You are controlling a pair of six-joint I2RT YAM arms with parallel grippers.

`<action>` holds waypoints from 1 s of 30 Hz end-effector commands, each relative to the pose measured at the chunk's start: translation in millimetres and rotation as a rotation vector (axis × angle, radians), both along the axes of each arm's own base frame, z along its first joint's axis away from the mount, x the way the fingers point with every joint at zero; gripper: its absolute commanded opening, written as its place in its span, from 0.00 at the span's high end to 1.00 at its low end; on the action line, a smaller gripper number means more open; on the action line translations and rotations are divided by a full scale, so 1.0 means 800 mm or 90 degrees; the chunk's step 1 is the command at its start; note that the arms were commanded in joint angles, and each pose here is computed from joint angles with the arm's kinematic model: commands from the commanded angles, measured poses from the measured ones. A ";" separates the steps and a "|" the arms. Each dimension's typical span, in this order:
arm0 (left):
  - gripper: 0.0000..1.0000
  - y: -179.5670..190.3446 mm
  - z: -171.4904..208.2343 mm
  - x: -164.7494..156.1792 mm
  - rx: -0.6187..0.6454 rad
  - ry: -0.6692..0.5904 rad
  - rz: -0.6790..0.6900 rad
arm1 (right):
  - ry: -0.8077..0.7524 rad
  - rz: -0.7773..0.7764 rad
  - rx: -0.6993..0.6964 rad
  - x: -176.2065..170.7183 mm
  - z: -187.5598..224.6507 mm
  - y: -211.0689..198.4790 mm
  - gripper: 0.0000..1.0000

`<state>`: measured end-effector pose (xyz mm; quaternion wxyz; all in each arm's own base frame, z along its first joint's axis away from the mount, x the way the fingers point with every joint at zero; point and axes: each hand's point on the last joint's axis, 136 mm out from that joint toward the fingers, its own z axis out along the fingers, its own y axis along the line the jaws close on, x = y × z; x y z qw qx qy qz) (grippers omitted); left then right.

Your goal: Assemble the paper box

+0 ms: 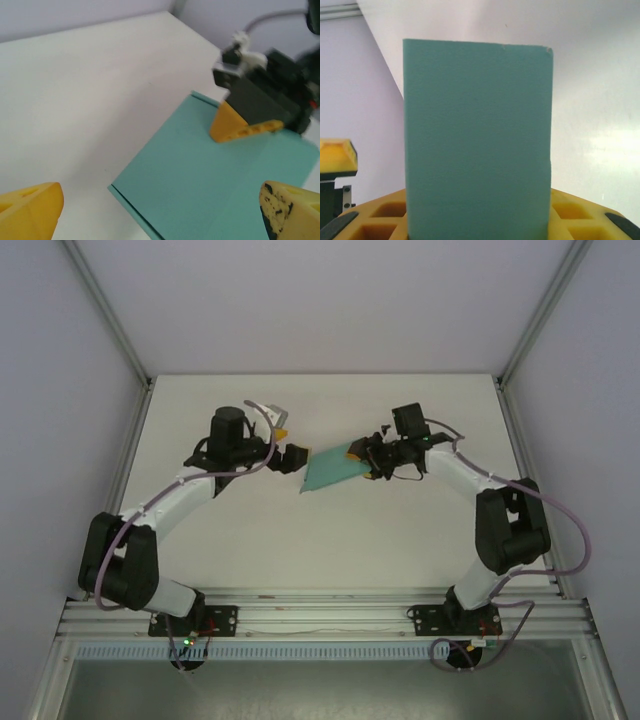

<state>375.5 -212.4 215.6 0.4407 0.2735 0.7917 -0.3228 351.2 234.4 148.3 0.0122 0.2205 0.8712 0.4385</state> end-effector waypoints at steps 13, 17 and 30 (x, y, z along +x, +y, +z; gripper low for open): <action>0.00 -0.044 -0.025 -0.109 0.314 -0.089 -0.258 | 0.279 -0.070 0.110 -0.043 0.021 0.014 0.75; 0.00 -0.034 -0.028 -0.092 0.379 -0.118 -0.202 | 0.302 -0.075 0.148 -0.044 0.031 0.019 0.75; 0.00 -0.002 -0.050 -0.082 0.510 -0.117 -0.160 | 0.330 -0.049 0.197 -0.067 0.066 0.026 0.81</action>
